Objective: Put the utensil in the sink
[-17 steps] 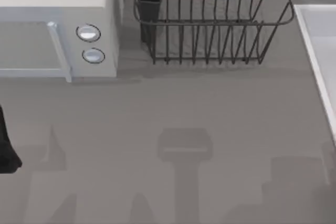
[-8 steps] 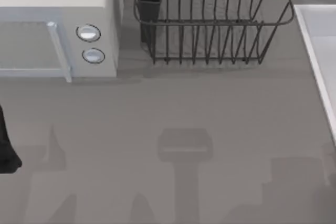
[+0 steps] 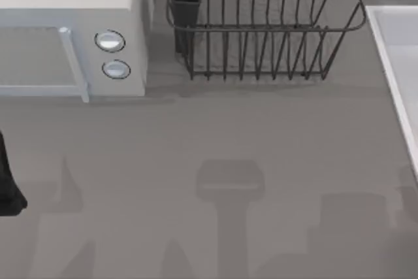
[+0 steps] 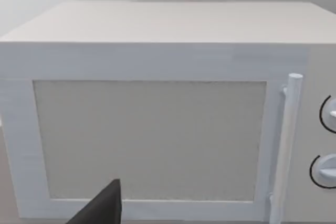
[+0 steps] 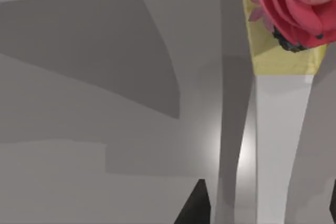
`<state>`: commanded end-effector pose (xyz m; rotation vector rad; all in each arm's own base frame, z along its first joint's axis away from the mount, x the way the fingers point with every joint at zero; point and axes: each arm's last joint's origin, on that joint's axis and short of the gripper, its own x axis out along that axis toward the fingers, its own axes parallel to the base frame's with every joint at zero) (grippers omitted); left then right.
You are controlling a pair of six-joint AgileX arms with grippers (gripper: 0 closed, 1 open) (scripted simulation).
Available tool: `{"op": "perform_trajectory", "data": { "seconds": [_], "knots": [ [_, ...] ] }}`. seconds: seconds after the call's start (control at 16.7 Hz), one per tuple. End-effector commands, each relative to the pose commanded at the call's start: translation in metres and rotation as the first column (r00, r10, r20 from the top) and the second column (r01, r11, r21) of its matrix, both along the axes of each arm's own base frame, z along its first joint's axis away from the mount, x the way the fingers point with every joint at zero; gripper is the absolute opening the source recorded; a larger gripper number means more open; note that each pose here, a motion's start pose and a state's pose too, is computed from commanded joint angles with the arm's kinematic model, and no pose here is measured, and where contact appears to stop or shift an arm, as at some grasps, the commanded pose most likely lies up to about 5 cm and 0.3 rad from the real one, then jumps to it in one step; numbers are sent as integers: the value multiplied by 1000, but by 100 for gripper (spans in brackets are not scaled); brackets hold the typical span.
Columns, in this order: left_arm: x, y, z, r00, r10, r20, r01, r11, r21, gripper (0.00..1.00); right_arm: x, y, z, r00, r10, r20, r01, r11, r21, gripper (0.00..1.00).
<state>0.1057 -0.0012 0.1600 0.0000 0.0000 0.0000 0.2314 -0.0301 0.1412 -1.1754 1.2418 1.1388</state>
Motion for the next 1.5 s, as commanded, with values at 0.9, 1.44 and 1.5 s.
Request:
{"op": "perform_trajectory", "data": {
  "seconds": [0.9, 1.44, 1.5],
  "knots": [
    [0, 0, 0, 1000, 0, 0, 0, 1000, 0, 100, 0, 1, 74, 1000, 6, -30, -5, 1000, 4, 0],
    [0, 0, 0, 1000, 0, 0, 0, 1000, 0, 100, 128, -13, 100, 995, 51, -86, -50, 999, 11, 0],
    [0, 0, 0, 1000, 0, 0, 0, 1000, 0, 100, 147, -15, 101, 995, 52, -82, -52, 999, 10, 0]
  ]
}}
